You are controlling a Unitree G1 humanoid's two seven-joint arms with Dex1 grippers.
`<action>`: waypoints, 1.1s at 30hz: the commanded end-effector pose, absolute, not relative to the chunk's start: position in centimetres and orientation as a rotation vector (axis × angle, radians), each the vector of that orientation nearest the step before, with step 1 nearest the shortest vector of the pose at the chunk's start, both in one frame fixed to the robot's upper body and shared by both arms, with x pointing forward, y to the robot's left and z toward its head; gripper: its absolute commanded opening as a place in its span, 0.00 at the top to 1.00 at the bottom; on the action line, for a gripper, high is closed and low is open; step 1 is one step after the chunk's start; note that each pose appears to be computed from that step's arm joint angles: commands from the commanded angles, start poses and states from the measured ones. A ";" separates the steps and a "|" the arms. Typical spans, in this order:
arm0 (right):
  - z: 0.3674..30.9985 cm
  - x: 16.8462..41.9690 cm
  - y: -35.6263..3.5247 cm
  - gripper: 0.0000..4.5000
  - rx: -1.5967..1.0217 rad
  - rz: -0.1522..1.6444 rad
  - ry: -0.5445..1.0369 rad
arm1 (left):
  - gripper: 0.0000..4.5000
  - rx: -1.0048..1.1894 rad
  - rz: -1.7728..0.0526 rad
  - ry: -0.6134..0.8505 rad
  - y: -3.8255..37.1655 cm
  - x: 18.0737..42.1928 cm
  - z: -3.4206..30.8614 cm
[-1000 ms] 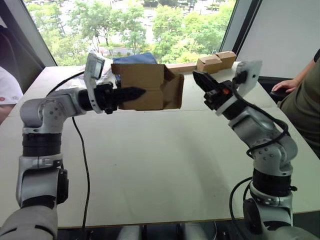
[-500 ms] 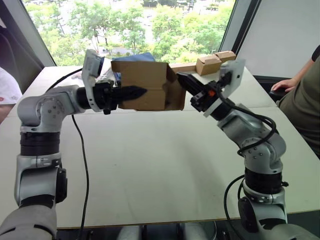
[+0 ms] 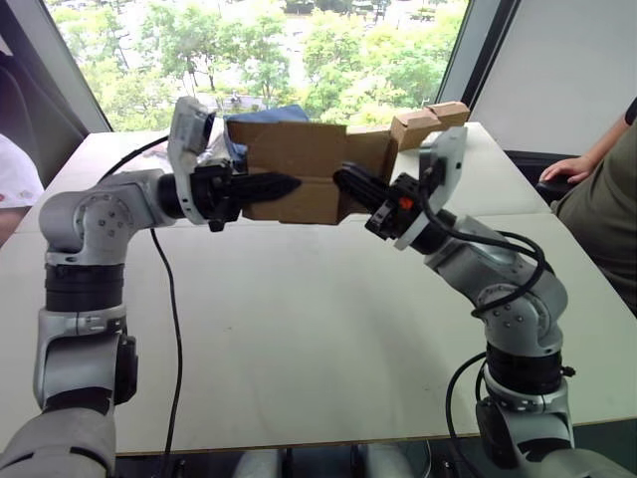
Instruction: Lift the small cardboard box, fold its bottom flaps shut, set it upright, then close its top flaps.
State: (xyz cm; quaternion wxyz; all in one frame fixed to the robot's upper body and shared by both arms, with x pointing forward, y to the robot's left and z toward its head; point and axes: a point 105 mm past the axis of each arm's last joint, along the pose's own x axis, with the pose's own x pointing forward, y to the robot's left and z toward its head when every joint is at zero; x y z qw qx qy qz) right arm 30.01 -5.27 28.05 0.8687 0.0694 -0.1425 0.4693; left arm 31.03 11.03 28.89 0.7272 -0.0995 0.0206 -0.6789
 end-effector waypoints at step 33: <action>24.8 28.2 -9.2 0.98 -0.155 1.010 -0.151 | 1.00 -0.185 -1.525 -0.021 10.5 30.8 30.3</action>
